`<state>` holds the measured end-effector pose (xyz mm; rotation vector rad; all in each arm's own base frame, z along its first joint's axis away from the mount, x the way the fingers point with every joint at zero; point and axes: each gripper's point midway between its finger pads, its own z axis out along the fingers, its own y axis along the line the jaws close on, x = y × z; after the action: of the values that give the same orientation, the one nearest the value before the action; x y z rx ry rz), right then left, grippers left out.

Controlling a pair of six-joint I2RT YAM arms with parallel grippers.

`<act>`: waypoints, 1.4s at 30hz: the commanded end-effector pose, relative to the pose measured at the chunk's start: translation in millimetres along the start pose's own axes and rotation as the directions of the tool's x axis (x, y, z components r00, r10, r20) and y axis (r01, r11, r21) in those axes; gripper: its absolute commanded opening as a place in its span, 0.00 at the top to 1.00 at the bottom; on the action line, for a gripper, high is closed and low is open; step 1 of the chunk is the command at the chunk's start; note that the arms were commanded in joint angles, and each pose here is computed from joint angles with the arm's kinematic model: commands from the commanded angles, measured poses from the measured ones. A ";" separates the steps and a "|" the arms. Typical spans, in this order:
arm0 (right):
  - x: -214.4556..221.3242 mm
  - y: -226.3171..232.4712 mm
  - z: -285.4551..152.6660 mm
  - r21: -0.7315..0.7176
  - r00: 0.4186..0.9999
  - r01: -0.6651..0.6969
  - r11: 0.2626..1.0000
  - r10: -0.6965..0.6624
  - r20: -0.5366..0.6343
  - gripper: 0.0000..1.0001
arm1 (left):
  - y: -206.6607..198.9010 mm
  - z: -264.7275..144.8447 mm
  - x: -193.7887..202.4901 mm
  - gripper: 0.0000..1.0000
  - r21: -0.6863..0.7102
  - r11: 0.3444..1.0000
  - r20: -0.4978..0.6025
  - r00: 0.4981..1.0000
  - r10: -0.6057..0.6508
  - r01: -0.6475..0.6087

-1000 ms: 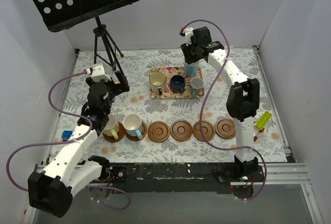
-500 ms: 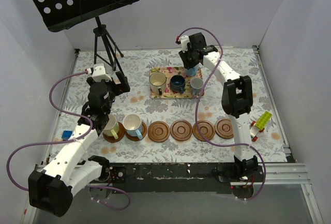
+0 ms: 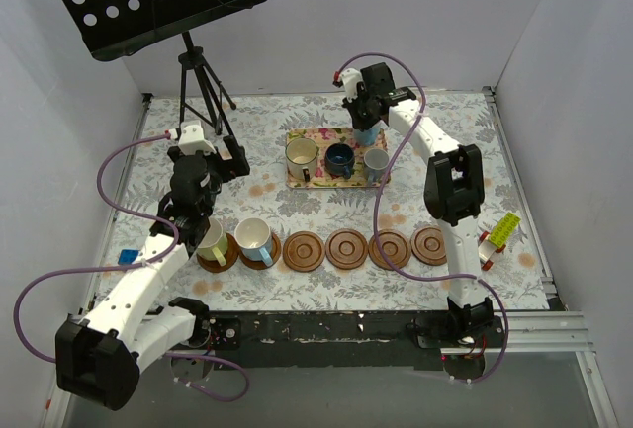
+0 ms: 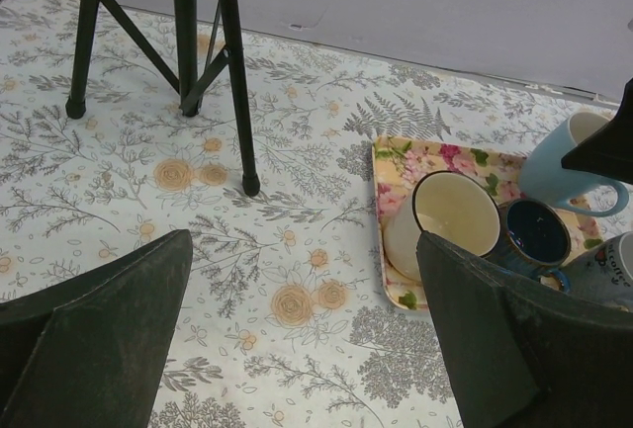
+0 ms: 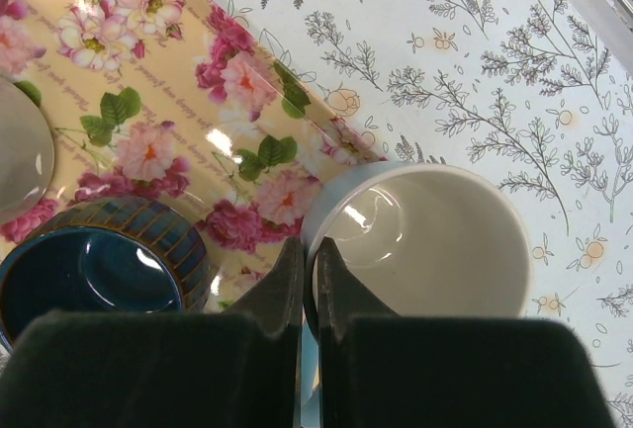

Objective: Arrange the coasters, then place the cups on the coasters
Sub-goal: Pick up the cup from the tray, then place the cup on the coaster.

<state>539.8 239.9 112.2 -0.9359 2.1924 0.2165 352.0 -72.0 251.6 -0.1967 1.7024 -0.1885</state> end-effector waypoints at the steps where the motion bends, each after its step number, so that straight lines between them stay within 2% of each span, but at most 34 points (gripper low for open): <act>1: -35.7 -16.6 -21.5 0.059 0.986 0.115 0.992 -0.121 0.113 0.99 | -6.2 -1.0 -21.3 0.02 0.019 1.000 0.041 0.999 -0.014 0.013; 6: -58.0 -16.9 -43.4 0.077 0.956 0.210 0.975 -0.221 0.192 0.99 | -6.0 -1.2 -21.8 0.02 0.020 1.000 0.042 0.999 -0.015 0.014; 11: -84.7 -17.8 -73.4 0.113 0.925 0.244 0.963 -0.266 0.273 0.99 | -7.1 -1.9 -22.1 0.02 0.025 1.000 0.044 0.999 -0.017 0.016; 19: -125.3 -20.1 -122.3 0.195 0.883 0.225 0.955 -0.285 0.374 0.99 | -7.7 -2.5 -22.6 0.02 0.029 0.999 0.046 0.999 -0.020 0.018; 25: -155.5 -3.1 -164.7 0.255 0.861 0.175 0.951 -0.274 0.429 0.99 | -7.8 -2.0 -22.0 0.02 0.028 0.999 0.043 0.999 -0.020 0.019; 29: -168.6 33.2 -189.2 0.219 0.856 0.155 0.963 -0.242 0.458 0.99 | -6.4 -2.1 -23.6 0.02 0.022 1.000 0.048 0.999 -0.020 0.019; 35: -157.0 111.5 -216.9 0.169 0.884 0.137 0.976 -0.197 0.423 0.99 | -0.7 0.5 -28.1 0.02 -0.014 1.000 0.067 0.998 0.004 -0.003; 38: -141.3 162.7 -227.2 0.070 0.899 0.118 0.991 -0.137 0.416 0.99 | 3.5 -0.2 -34.5 0.02 -0.034 0.999 0.090 0.996 0.014 -0.011; 42: -94.9 223.1 -222.7 -0.024 0.939 0.091 0.996 -0.077 0.336 0.99 | 10.9 -1.2 -42.2 0.02 -0.056 0.998 0.117 0.993 0.019 -0.012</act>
<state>349.5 362.7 302.8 -1.0516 1.7945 0.2963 354.5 -65.4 258.1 -0.2038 1.6811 -0.1554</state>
